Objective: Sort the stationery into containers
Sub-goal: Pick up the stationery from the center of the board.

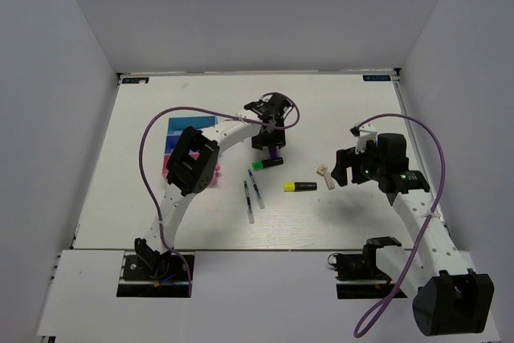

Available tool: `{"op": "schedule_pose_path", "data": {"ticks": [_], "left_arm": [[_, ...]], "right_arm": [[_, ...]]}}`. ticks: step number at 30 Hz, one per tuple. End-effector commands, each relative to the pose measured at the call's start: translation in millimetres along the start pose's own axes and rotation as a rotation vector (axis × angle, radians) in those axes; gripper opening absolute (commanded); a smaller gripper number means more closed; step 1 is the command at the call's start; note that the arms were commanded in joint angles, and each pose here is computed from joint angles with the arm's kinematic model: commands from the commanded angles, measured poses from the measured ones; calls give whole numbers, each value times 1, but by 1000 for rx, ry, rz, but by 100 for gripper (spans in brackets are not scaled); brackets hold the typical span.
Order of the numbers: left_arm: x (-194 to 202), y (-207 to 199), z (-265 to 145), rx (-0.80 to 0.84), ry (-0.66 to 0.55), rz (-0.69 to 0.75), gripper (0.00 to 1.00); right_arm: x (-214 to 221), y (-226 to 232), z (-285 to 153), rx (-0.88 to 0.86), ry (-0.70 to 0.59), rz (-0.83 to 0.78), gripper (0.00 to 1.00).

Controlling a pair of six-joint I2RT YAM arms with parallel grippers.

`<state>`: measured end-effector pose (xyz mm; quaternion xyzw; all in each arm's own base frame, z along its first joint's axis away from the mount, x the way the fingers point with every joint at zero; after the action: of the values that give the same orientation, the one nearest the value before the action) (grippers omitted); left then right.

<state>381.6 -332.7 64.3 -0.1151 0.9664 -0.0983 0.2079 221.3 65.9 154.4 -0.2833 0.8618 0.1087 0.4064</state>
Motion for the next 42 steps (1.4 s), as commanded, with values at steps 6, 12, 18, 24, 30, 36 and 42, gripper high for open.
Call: {"op": "schedule_pose_path", "data": {"ticks": [6,12,18,24,30,36,42], "left_arm": [[-6,-8,0,-26,-72,-1,67],[5,7,5,-127,-60,47,64],[14,29,9,-227,-58,99,62],[20,40,13,-268,-50,116,60],[28,43,22,-273,-15,136,31],[27,44,19,-263,-17,148,13],[-13,22,-43,-148,-146,187,0]], "right_arm": [[-17,-3,-7,25,-38,-19,84],[-18,-3,-9,33,-44,-20,84],[-17,-3,-9,34,-44,-19,84],[-18,-3,-9,33,-46,-20,84],[-16,-3,-9,32,-43,-17,84],[-17,-3,-10,34,-47,-17,83],[-16,-2,-10,28,-46,-20,83]]}}
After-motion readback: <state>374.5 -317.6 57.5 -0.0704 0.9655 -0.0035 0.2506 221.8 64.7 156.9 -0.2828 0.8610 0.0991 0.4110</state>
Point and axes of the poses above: each gripper's point midway between its finger pads, its own z axis out along the fingers, its own y axis along the line the jaws close on, x = y × z, the point moved 4 cm from there along -z, back along the fingers, and after that the axes turned 14 degrees about -z, right-handed, at the moved point
